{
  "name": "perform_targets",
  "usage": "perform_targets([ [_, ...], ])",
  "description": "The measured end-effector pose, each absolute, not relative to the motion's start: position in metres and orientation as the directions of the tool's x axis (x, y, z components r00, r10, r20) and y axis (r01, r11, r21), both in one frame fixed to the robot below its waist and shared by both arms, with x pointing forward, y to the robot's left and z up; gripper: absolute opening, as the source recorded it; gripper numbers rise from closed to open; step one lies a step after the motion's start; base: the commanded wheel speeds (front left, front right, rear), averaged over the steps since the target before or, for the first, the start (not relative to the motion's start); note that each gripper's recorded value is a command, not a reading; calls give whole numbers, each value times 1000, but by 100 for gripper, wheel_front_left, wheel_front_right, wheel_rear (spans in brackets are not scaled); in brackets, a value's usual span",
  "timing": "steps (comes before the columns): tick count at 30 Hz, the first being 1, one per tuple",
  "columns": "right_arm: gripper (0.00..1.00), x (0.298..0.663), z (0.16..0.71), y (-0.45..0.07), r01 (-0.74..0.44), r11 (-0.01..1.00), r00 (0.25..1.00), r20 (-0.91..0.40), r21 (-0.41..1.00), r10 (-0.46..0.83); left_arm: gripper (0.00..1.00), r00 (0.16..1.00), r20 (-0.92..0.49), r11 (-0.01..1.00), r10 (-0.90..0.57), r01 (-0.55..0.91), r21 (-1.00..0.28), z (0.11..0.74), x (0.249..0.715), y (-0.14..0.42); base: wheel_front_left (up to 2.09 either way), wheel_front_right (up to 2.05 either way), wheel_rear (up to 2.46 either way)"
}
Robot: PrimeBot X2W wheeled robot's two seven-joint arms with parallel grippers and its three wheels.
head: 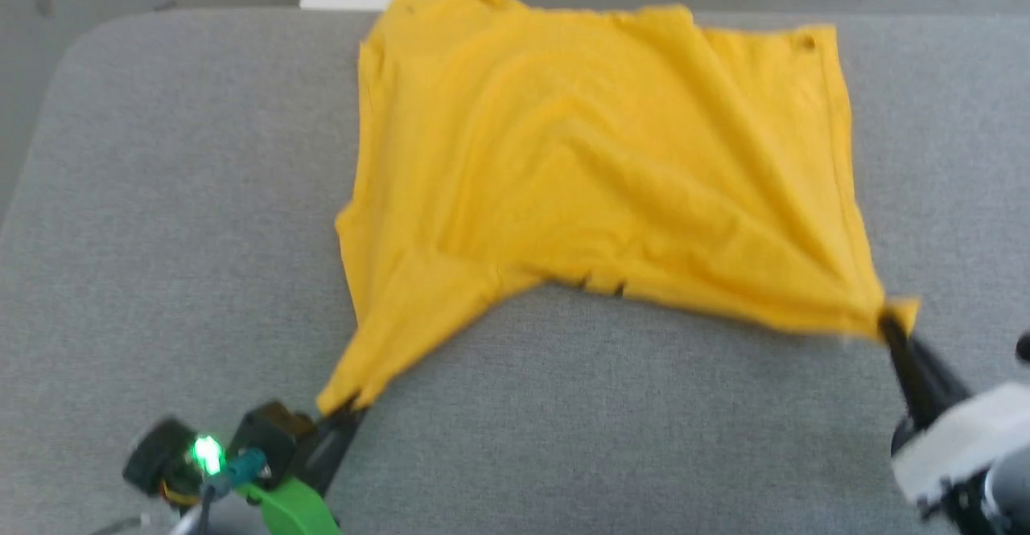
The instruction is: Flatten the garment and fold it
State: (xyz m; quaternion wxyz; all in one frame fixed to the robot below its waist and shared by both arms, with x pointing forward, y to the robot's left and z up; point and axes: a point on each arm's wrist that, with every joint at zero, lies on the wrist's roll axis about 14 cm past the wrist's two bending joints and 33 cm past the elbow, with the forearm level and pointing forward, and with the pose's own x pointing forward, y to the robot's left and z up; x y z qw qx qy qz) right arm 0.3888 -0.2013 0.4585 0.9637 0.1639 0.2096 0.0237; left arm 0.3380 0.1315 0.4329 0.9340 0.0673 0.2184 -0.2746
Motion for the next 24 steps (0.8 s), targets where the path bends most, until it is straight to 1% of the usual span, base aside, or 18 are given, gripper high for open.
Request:
perform_targets([
  [4, 0, 351, 439, -197, 42, 930, 854, -497, 364, 155, 0, 701, -554, 870, -450, 485, -93, 414, 303, 137, 0, 0, 0],
  [8, 0, 321, 429, -203, 49, 932, 807, -564, 360, 175, 0, 630, -645, 886, -432, 432, -171, 401, 270, 141, 0, 0, 0],
  [9, 0, 294, 419, -210, 59, 941, 753, -634, 334, 178, 0, 570, -706, 895, -419, 391, -216, 394, 246, 144, 0, 0, 0],
  [11, 0, 273, 410, -213, 71, 943, 703, -687, 325, 184, 0, 531, -738, 899, -416, 365, -243, 390, 231, 144, 0, 0, 0],
  [14, 0, 248, 401, -218, 85, 949, 637, -749, 303, 182, 0, 497, -765, 903, -411, 336, -267, 388, 215, 144, 0, 0, 0],
  [16, 0, 240, 400, -220, 102, 947, 625, -760, 306, 178, 0, 487, -774, 908, -405, 318, -274, 389, 208, 145, 0, 0, 0],
  [18, 0, 237, 402, -219, 111, 942, 629, -756, 317, 180, 0, 484, -777, 910, -402, 307, -279, 390, 205, 145, 0, 0, 0],
  [21, 0, 241, 409, -219, 117, 936, 659, -731, 331, 176, 0, 522, -763, 919, -381, 300, -254, 397, 210, 149, 0, 0, 0],
  [24, 0, 250, 416, -218, 106, 939, 695, -700, 328, 166, 0, 573, -734, 923, -366, 325, -207, 406, 222, 155, 0, 0, 0],
])
